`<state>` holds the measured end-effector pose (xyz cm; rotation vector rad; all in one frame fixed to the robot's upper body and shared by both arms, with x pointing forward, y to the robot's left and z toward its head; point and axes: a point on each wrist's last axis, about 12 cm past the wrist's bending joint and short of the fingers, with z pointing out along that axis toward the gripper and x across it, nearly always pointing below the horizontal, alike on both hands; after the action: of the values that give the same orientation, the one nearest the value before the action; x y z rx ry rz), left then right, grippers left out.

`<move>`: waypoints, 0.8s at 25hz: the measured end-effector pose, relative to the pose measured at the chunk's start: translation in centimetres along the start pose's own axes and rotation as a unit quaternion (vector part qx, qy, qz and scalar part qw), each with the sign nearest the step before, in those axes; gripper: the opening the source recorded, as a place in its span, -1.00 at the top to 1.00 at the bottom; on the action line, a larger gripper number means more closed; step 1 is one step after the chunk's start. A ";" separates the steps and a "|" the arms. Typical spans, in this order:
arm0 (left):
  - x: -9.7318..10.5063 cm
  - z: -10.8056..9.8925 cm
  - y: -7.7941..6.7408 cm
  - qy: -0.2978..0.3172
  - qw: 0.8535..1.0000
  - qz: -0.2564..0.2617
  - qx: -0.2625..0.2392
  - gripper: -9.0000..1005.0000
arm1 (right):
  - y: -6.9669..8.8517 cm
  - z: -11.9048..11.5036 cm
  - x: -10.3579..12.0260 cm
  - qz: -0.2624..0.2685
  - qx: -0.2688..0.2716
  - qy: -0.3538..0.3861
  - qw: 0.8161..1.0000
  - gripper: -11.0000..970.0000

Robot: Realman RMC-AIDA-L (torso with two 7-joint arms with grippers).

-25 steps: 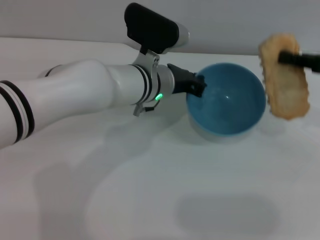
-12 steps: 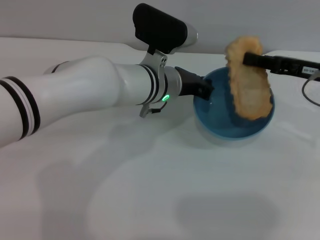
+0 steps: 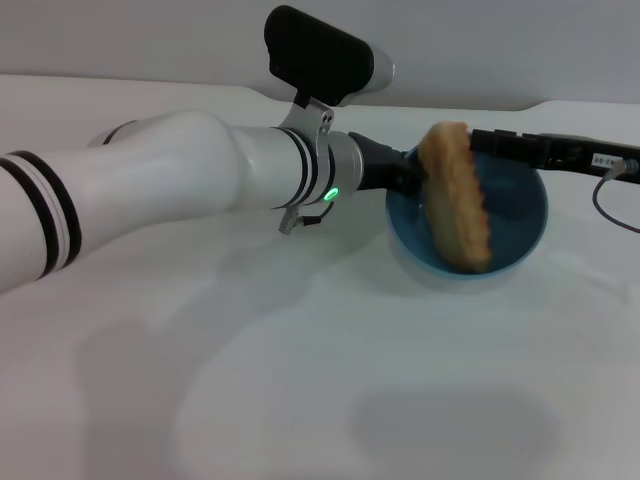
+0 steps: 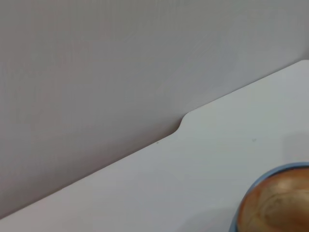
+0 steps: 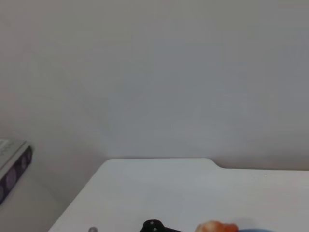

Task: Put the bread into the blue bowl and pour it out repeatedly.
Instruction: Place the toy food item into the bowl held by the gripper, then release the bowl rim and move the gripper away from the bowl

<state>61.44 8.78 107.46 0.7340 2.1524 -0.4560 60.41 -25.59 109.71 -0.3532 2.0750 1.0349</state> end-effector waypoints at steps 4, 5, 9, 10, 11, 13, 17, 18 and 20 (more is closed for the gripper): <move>0.1 0.0 0.0 0.004 1.000 -0.001 0.003 0.98 | -0.2 -0.6 0.1 0.005 0.002 -0.009 1.000 -0.01; 0.2 0.0 -0.1 0.008 1.000 -0.001 0.006 0.98 | -0.3 -1.1 0.0 0.008 0.000 -0.023 1.000 -0.06; 0.6 -0.1 -0.7 0.035 0.999 -0.001 0.030 0.98 | -0.9 -4.0 -0.9 0.008 0.013 -0.092 0.996 -0.08; 0.6 -0.1 -1.0 0.042 0.998 -0.001 0.036 0.98 | -1.1 -4.8 -1.0 0.005 0.024 -0.104 0.994 -0.08; 0.7 0.0 -1.3 0.051 0.998 0.001 0.044 0.98 | -1.3 -5.3 -1.1 0.003 0.032 -0.111 0.993 -0.08; 0.8 0.0 -2.0 0.069 0.996 0.000 0.061 0.98 | -1.9 -6.3 -0.9 0.004 0.053 -0.120 0.991 -0.09; 0.8 0.0 -2.7 0.071 0.995 -0.012 0.072 0.98 | -2.8 -7.6 -0.2 0.020 0.081 -0.137 0.987 -0.11; 0.9 0.0 -2.9 0.072 0.995 -0.014 0.074 0.98 | -3.0 -7.7 0.0 0.023 0.085 -0.138 0.986 -0.11; 1.0 0.1 -3.0 0.072 0.995 -0.014 0.074 0.98 | -3.1 -7.9 0.2 0.024 0.090 -0.139 0.986 -0.12</move>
<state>59.03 6.80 106.82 0.8432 2.2842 -0.5980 57.88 -33.60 110.72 -0.0625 1.9127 0.8626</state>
